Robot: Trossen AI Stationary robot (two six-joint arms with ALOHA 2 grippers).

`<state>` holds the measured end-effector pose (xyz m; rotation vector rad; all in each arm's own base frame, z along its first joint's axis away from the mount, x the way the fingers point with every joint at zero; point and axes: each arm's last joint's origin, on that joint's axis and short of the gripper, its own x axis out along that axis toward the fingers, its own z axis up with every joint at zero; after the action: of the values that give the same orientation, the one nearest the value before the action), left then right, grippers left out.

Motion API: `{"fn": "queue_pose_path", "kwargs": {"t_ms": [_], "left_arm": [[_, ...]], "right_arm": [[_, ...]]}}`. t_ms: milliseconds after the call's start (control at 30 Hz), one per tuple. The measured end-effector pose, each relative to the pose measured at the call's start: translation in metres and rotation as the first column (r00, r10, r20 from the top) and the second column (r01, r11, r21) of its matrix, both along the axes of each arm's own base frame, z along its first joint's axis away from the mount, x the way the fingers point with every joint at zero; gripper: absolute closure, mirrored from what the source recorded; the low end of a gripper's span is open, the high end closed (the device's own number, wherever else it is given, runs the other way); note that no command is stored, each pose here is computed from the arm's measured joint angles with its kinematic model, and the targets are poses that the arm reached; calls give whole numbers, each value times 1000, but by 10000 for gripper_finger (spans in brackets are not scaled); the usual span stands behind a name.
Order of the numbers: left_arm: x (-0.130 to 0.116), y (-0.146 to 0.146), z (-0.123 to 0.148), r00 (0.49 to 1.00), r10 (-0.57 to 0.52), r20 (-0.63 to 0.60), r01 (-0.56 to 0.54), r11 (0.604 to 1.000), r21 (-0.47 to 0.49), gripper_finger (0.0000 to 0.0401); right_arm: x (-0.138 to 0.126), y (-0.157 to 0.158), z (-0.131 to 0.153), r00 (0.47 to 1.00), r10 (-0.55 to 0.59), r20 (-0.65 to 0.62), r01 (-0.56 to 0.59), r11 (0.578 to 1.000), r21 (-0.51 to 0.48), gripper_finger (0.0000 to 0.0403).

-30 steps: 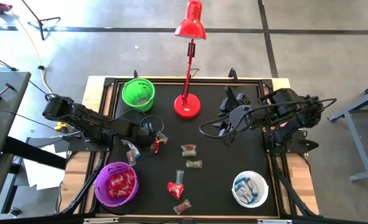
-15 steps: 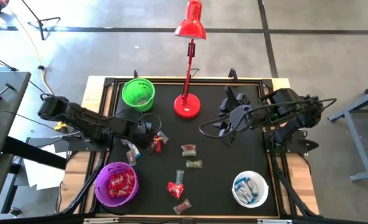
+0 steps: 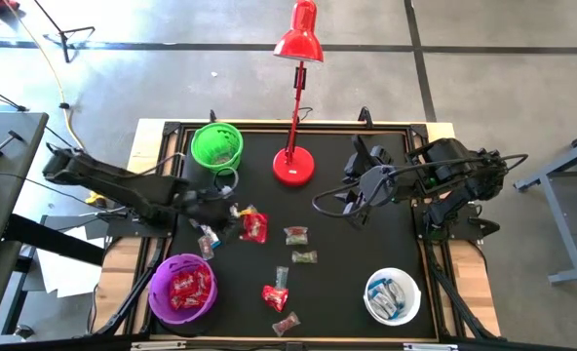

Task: Sort candy
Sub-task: Put the red candy into the purple bucket

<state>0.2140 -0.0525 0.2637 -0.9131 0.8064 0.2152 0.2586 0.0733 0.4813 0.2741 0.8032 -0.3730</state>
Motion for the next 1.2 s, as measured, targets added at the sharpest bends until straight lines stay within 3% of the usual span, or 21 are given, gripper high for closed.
{"fn": "queue_pose_path", "kwargs": {"t_ms": [133,267,500,600,767,1000,1200], "left_arm": [[-9,-22,40,990,-57,131,65,996,-54,401],[-23,-50,63,976,-133,173,156,979,-129,401],[-58,-91,58,984,-156,-86,118,934,-337,401],[-74,-97,46,958,-136,-254,57,954,-295,401],[-93,-98,29,872,7,-490,-108,978,-178,401],[-92,-113,21,856,26,-516,-138,974,-179,401],[-91,-117,21,865,-24,-501,-91,975,-202,382]], "right_arm": [[0,0,0,1000,16,-5,-16,1000,-13,211],[0,0,0,1000,28,-9,-28,999,-27,211],[0,0,0,999,47,-15,-48,998,-43,211],[0,-1,0,999,48,-15,-49,995,-83,211],[1,-4,1,999,33,-14,-35,988,-147,211],[2,-11,1,1000,12,-17,-15,988,-152,211],[2,-11,1,999,26,-22,-29,988,-149,211]]}}
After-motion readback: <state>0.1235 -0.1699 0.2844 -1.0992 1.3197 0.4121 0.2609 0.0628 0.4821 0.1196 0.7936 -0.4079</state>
